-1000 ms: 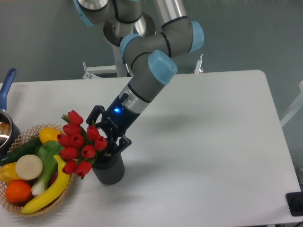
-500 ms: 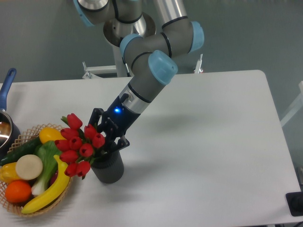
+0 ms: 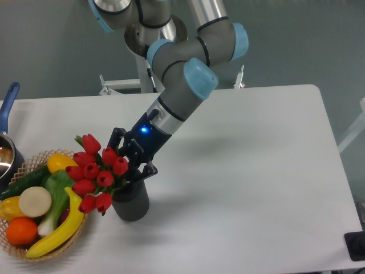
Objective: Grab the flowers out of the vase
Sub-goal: 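Close the gripper on the tulip stems, then lift the gripped tulips up out of the black vase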
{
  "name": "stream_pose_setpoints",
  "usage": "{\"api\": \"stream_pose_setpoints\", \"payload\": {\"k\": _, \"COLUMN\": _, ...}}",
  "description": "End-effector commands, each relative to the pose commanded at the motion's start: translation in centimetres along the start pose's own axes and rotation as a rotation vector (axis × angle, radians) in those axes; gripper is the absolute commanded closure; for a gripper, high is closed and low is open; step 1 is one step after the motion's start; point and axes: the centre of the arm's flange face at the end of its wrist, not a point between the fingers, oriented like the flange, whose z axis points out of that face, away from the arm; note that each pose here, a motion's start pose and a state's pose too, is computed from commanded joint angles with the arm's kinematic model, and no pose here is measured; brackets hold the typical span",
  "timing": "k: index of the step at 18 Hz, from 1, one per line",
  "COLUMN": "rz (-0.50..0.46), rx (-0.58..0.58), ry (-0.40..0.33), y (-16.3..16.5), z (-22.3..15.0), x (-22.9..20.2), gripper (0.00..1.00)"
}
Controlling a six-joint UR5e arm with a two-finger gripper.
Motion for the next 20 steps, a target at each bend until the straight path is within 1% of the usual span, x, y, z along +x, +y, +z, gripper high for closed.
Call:
{"api": "stream_pose_setpoints", "payload": {"k": 3, "rz": -0.023, "rx": 0.053, "ry": -0.014, "y": -0.7, "z": -1.9, "x": -0.2, "gripper": 0.52}}
{"api": "stream_pose_setpoints", "payload": {"k": 6, "rz": -0.042, "rx": 0.069, "ry": -0.024, "y": -1.2, "z": -2.8, "x": -0.2, "gripper": 0.52}}
{"api": "stream_pose_setpoints", "payload": {"k": 8, "rz": -0.058, "rx": 0.082, "ry": -0.023, "y": -1.6, "z": -3.1, "x": -0.1, "gripper": 0.52}}
{"api": "stream_pose_setpoints", "payload": {"k": 14, "rz": -0.070, "rx": 0.202, "ry": 0.007, "y": -2.6, "z": -4.6, "x": -0.3, "gripper": 0.52}}
{"api": "stream_pose_setpoints", "payload": {"k": 17, "rz": -0.075, "rx": 0.212, "ry": -0.008, "y": -3.0, "z": -5.7, "x": -0.5, "gripper": 0.52}}
{"api": "stream_pose_setpoints", "payload": {"k": 20, "rz": -0.088, "rx": 0.258, "ry": -0.010, "y": -3.9, "z": -7.2, "x": -0.8, "gripper": 0.52}}
